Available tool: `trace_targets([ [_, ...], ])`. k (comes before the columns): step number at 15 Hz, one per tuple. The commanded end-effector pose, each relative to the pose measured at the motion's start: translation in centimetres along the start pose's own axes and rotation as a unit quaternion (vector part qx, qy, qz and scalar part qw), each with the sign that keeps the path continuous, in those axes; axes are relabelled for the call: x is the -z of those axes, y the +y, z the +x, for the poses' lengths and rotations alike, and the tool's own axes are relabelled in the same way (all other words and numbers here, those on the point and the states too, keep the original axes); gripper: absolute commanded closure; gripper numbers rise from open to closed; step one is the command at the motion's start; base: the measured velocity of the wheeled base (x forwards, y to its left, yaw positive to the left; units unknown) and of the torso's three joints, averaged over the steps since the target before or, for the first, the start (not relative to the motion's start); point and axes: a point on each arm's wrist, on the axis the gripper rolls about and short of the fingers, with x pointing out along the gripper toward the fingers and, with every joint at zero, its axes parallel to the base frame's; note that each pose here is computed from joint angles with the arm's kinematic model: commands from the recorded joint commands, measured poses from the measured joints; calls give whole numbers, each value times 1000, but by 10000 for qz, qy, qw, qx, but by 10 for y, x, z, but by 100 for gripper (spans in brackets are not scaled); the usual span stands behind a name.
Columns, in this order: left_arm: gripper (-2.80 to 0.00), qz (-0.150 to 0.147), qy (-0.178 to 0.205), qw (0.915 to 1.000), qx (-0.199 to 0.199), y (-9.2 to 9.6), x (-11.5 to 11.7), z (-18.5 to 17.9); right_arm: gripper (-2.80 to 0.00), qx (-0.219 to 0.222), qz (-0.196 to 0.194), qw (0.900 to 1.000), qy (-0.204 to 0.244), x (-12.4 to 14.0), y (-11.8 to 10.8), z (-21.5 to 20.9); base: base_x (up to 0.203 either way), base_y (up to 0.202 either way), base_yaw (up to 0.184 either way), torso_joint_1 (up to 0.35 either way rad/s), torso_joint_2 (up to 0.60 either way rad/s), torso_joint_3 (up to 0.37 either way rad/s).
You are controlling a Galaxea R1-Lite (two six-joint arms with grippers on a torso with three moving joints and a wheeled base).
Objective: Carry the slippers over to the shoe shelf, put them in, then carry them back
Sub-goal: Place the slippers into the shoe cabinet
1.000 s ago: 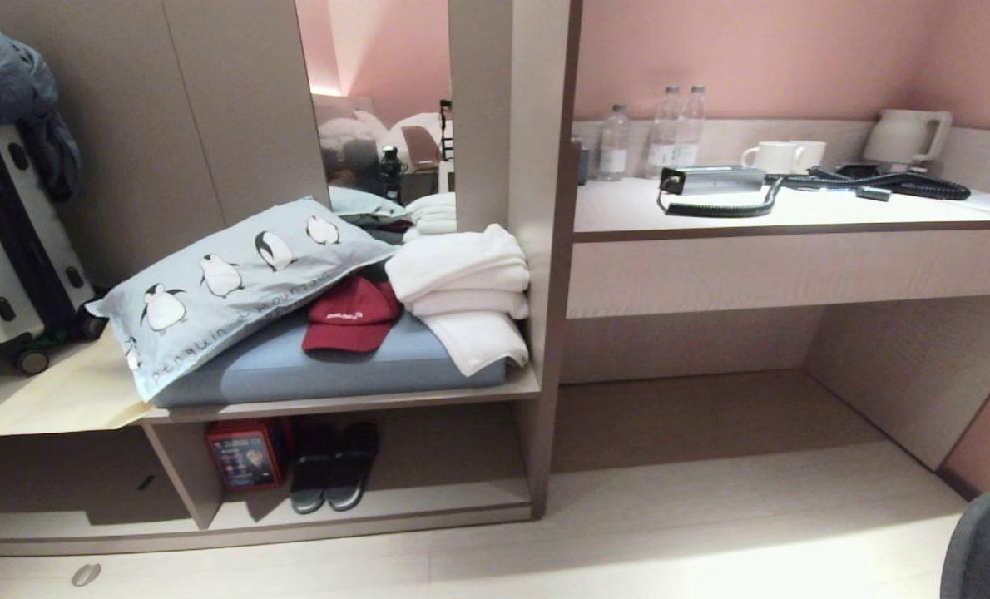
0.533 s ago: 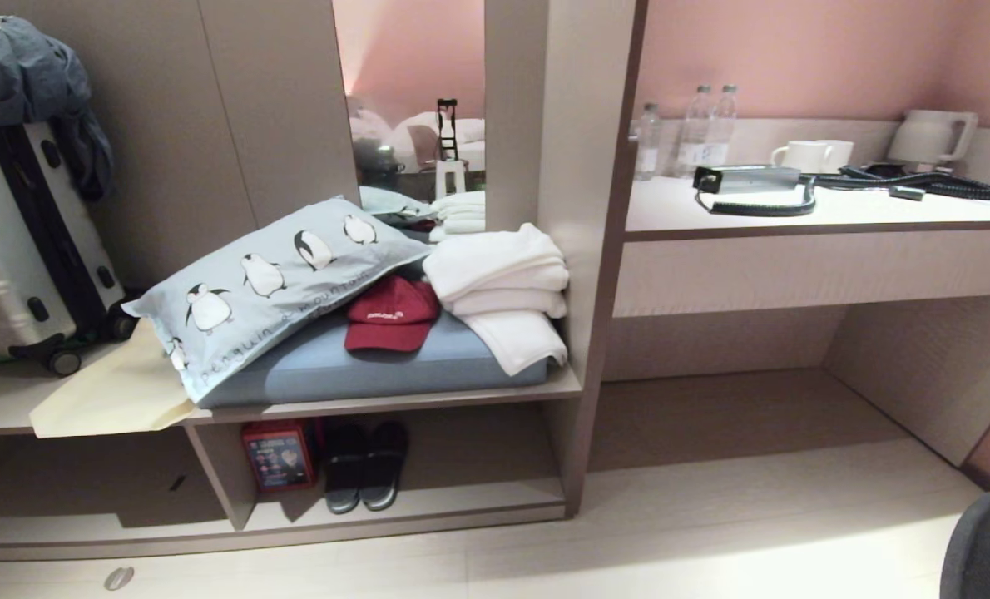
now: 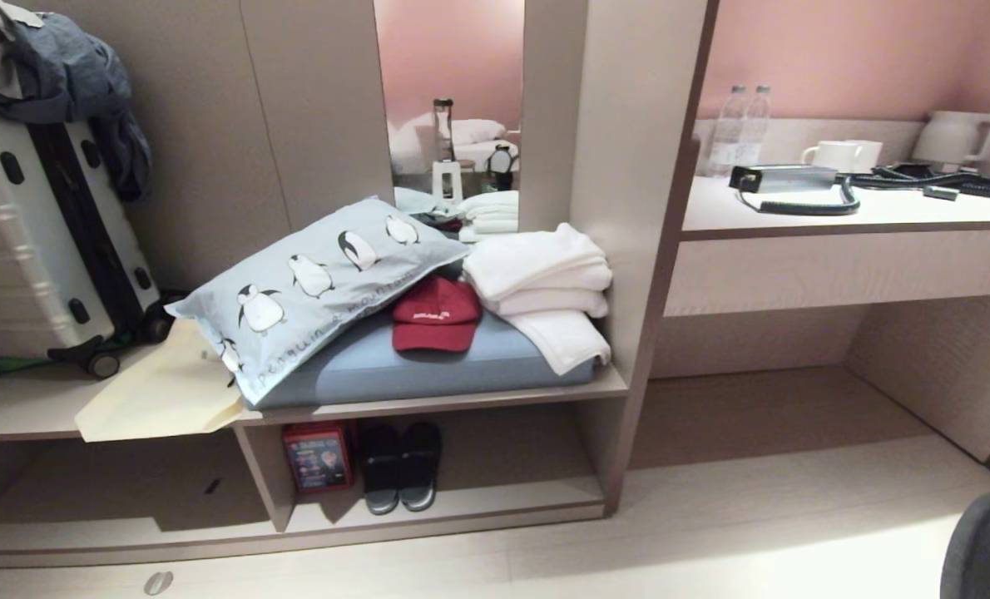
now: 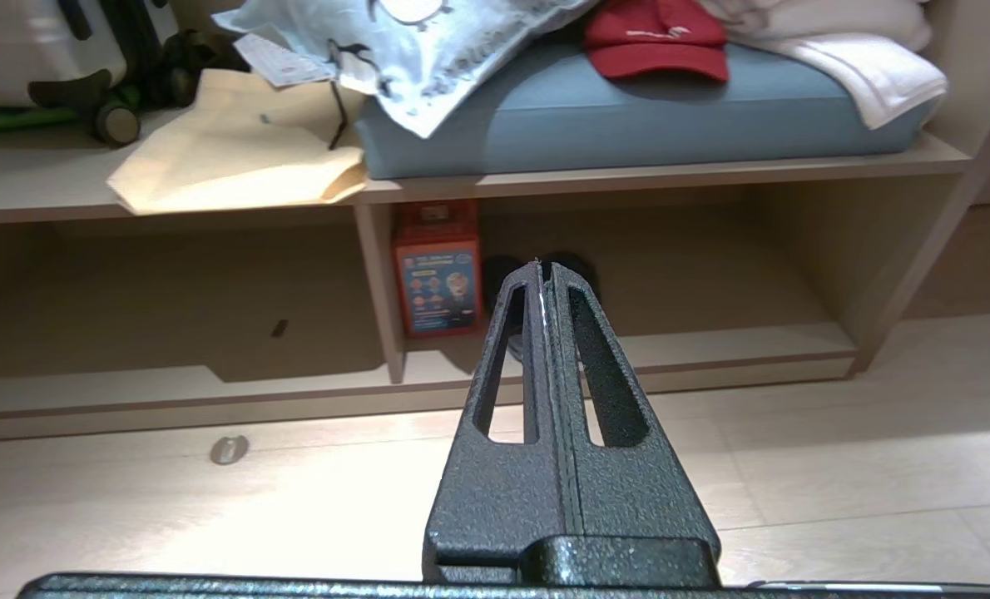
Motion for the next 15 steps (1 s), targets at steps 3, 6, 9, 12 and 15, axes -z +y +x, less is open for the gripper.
trace_targets([
  [3, 0, -3, 7, 10000, -2, 0, 0, 0, 0, -4, -4, 10000, 15, 0, 0, 0, 0, 194, -3, 5, 3, 4],
  [6, 0, 12, 7, 10000, -2, 0, 0, 0, 0, -4, -4, 10000, 15, 0, 0, 0, 0, 153, 0, 3, 2, 0],
  [9, 0, 12, 7, 10000, -2, 0, 0, 0, 0, -4, -4, 10000, 15, 0, 0, 0, 0, 0, 0, 0, 0, 0],
  [12, 0, 20, 7, 10000, -2, 0, 0, 0, 0, -11, -4, 10000, 15, 0, 0, 0, 0, 0, 0, 0, 0, 0],
  [15, 0, 35, 7, 10000, -2, 0, 0, 0, 0, -4, -4, 10000, 15, 0, 0, 0, 0, 0, 0, 0, 0, 0],
])
